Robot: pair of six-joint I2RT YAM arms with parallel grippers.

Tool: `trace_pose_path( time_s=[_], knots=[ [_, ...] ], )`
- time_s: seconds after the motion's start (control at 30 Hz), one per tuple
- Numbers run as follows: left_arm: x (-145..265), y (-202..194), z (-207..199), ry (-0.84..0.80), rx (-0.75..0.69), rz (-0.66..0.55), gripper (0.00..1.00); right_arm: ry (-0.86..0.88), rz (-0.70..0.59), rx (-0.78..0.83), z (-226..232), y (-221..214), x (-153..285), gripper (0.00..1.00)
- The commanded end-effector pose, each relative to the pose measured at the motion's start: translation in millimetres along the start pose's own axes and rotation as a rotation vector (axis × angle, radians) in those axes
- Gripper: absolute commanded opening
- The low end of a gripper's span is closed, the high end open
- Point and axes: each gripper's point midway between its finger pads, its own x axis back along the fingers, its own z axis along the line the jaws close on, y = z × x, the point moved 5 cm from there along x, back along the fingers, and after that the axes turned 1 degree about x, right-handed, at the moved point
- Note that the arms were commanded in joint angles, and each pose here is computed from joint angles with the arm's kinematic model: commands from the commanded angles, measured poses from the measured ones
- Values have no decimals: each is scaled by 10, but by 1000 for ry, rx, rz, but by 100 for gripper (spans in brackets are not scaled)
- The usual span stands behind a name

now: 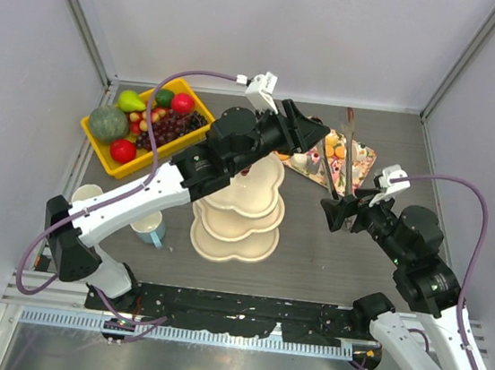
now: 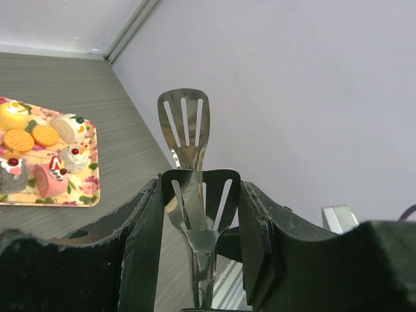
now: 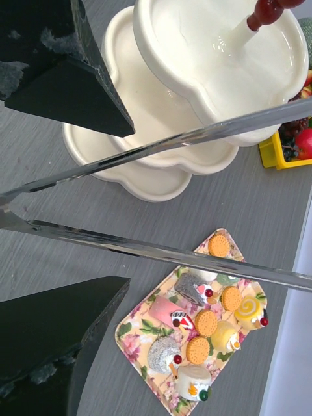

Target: Serve the afternoon tea

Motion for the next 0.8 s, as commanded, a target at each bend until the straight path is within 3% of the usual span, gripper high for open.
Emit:
trace_pose_path(
  time_s=[0.0, 0.13, 0.27, 0.33, 0.47, 0.57, 0.67, 0.77],
  knots=[
    [149, 292, -328, -130, 60, -81, 15, 8, -52, 29, 2, 100, -63, 96],
    [169, 268, -355, -153, 78, -64, 15, 84, -81, 37, 94, 172, -111, 100],
    [158, 237, -368, -165, 89, -47, 15, 127, -109, 41, 152, 251, -127, 88],
    [152, 226, -369, -168, 88, -41, 15, 125, -112, 43, 149, 272, -130, 77],
    [155, 205, -376, -175, 80, -25, 15, 116, -130, 51, 140, 301, -107, 46],
    [160, 171, -340, -165, 71, -14, 18, 115, -150, 58, 141, 315, -67, 36],
    [162, 147, -292, -142, 57, -8, 40, 115, -169, 67, 143, 342, -26, 26],
    [160, 115, -229, -107, 47, 3, 62, 114, -175, 73, 143, 351, -11, 23]
  ],
)
